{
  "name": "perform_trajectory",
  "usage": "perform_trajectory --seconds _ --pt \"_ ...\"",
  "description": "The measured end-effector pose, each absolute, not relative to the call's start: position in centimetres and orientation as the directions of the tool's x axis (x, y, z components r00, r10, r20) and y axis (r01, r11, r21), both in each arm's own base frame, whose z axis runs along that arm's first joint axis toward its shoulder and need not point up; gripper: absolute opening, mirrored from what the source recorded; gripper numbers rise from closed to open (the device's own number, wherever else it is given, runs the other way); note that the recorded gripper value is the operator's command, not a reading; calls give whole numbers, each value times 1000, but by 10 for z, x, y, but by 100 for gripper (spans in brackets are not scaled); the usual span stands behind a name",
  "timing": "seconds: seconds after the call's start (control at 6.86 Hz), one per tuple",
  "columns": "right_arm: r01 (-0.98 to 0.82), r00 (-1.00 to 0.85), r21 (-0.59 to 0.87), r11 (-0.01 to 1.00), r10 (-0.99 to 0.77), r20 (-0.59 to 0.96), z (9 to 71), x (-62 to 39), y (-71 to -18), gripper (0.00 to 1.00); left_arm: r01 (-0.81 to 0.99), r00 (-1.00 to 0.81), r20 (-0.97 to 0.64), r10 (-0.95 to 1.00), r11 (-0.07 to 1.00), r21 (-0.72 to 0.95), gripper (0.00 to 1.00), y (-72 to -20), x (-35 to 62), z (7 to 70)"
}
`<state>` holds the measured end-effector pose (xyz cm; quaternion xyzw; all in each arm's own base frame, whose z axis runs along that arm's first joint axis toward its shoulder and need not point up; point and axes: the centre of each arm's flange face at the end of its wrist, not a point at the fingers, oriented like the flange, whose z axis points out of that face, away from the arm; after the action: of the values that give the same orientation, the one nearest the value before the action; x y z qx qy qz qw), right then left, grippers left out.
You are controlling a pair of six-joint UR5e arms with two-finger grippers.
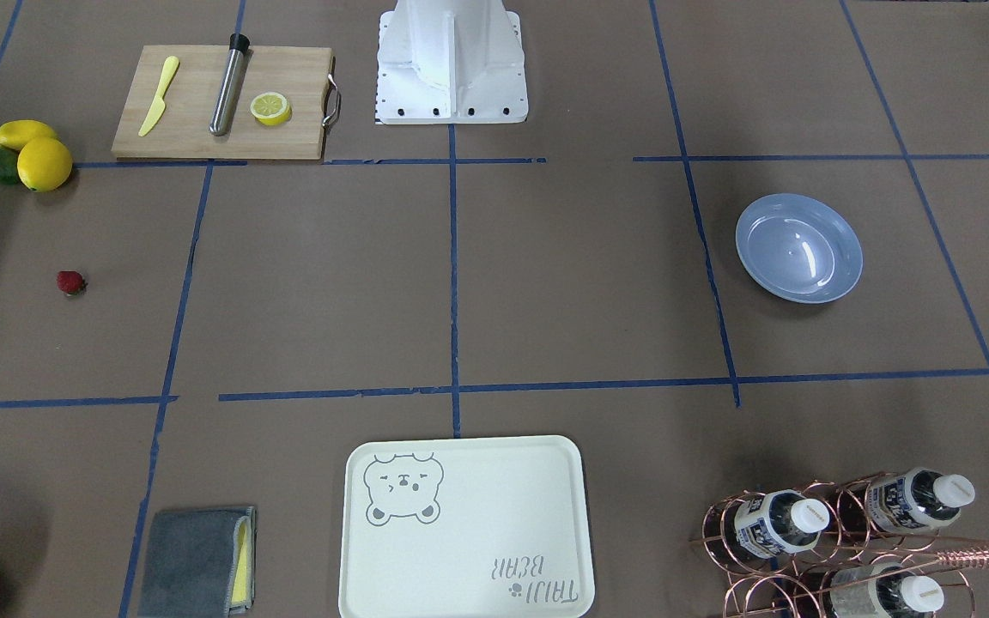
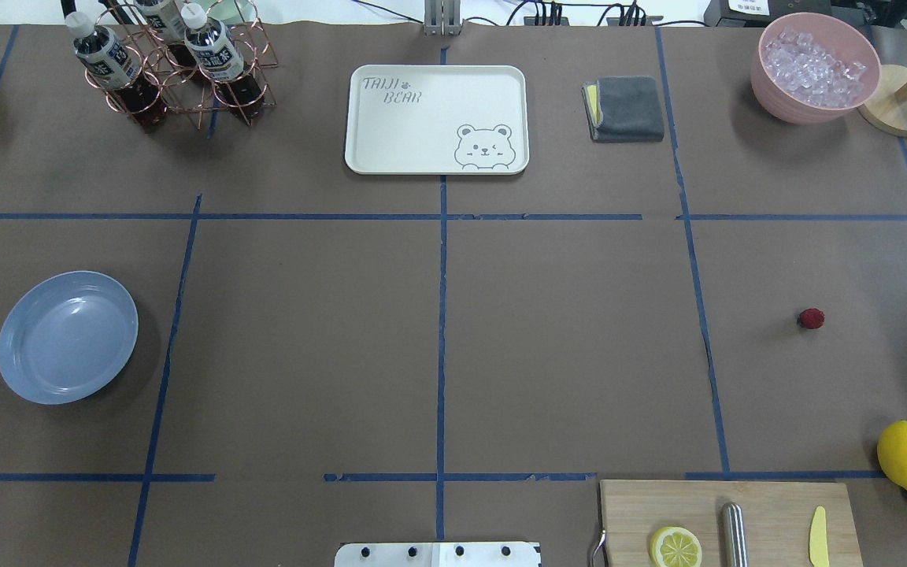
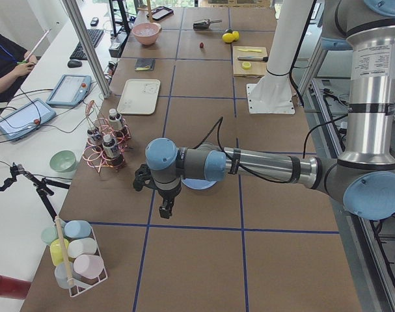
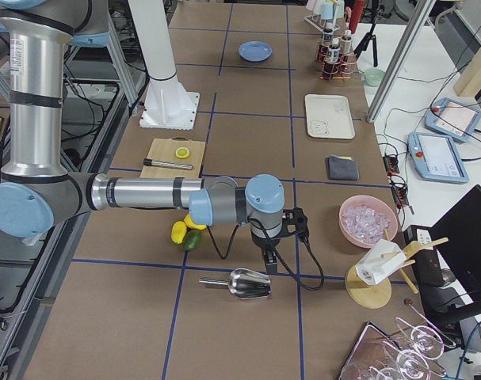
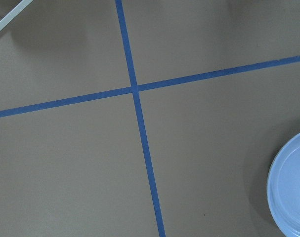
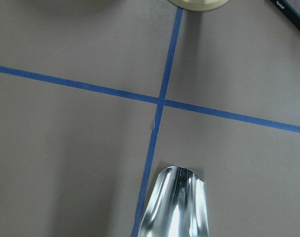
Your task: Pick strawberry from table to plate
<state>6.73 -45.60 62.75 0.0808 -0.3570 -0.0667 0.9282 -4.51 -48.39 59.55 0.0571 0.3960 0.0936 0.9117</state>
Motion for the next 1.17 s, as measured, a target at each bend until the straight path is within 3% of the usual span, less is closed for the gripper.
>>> perform_trajectory --seconds 0.58,1.17 --pt "63 737 196 979 -177 652 627 67 -457 100 -170 645 -664 378 918 357 100 -536 -16 527" --pt "62 737 195 979 -177 653 626 67 -457 100 -124 609 -546 575 749 651 100 -546 -1 492"
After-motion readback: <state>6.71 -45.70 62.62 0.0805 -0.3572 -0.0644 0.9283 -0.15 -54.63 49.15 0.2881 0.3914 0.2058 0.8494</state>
